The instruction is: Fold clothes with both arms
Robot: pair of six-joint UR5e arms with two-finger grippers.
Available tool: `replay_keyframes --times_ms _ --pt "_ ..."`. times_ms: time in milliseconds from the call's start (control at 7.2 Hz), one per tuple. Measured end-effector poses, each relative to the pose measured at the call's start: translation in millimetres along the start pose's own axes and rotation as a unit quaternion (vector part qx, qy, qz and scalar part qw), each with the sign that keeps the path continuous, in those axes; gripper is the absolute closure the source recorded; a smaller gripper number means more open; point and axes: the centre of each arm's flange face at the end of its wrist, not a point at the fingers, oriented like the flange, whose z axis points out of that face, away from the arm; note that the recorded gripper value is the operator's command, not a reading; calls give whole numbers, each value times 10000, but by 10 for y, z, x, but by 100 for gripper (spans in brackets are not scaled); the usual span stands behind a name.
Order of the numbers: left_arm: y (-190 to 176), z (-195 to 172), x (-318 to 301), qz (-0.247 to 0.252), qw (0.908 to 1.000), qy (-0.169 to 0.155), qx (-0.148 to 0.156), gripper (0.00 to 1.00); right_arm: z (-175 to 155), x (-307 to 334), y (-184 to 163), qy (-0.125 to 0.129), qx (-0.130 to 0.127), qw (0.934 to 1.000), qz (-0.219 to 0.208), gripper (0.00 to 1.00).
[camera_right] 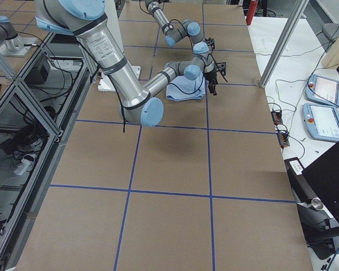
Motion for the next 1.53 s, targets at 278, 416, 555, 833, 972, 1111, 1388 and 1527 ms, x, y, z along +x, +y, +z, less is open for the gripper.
replay_keyframes --times_ms 278,416,555,833,972,1111,1388,1527 --pt "-389 -55 -173 147 9996 239 77 0 -151 -266 421 -130 87 9998 101 0" --pt "-501 -113 -240 213 9987 465 59 0 -220 -439 810 -53 219 9995 236 14" --pt "-550 -139 -277 239 9981 567 55 0 -239 -566 1221 70 381 9987 331 35" --pt "-569 -149 -307 251 9978 616 48 0 -90 -529 1736 303 634 9970 335 40" --pt "-560 -146 -323 254 9978 618 44 0 1 -465 1807 409 713 9962 283 43" --pt "-547 -138 -346 253 9978 611 37 0 50 -438 1820 466 797 9954 252 50" --pt "-500 -114 -430 253 9978 607 33 0 60 -430 1754 478 907 9943 278 83" --pt "-484 -106 -458 255 9978 618 40 0 83 -413 1730 503 927 9940 296 100"
